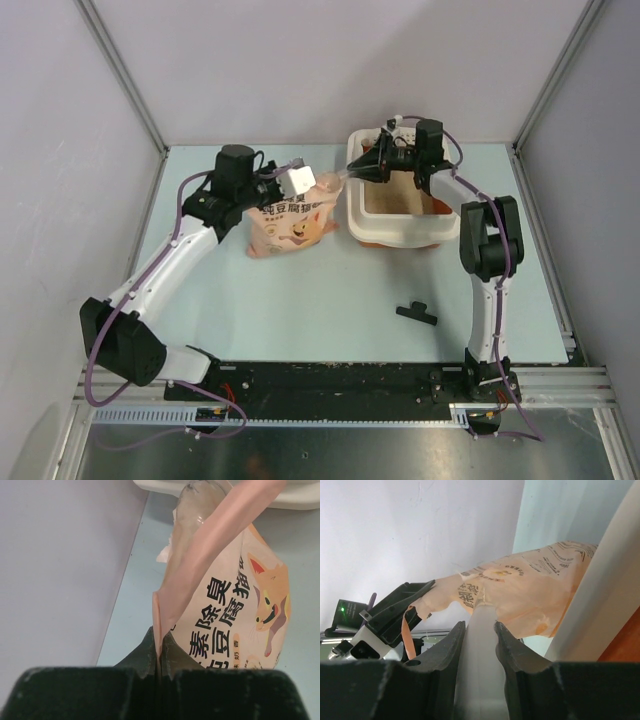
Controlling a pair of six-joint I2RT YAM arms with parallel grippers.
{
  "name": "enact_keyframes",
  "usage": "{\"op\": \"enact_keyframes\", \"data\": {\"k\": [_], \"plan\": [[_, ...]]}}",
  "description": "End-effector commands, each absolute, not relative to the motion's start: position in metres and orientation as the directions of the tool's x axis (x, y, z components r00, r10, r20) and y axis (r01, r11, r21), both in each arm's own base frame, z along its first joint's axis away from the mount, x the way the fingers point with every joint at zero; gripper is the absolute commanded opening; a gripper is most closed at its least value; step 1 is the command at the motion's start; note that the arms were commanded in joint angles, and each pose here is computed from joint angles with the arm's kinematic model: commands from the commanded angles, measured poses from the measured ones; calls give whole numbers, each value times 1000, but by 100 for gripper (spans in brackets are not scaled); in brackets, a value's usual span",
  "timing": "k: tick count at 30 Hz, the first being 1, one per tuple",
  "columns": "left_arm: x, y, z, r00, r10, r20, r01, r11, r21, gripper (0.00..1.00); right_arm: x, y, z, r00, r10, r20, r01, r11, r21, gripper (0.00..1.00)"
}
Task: Fill the litter box with clean litter
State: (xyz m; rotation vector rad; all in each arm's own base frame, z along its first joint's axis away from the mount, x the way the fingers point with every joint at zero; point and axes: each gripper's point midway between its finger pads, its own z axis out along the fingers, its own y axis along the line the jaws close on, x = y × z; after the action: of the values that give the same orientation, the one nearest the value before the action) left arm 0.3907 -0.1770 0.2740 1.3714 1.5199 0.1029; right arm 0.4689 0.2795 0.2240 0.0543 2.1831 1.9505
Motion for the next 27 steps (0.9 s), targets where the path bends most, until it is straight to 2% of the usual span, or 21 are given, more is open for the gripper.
{"op": "enact_keyframes", "data": {"k": [1,14,27], "plan": [[401,-192,402,482,677,-556,391,401,828,0,470,261,277,-943,201,-267,-254,89,963,0],[388,-200,388,480,673,-562,417,389,821,0,459,253,285,-943,226,-244,-218,132,967,0],[388,-202,386,468,680,-564,417,393,819,0,466,224,265,-951,253,-177,-148,130,980,0]]}}
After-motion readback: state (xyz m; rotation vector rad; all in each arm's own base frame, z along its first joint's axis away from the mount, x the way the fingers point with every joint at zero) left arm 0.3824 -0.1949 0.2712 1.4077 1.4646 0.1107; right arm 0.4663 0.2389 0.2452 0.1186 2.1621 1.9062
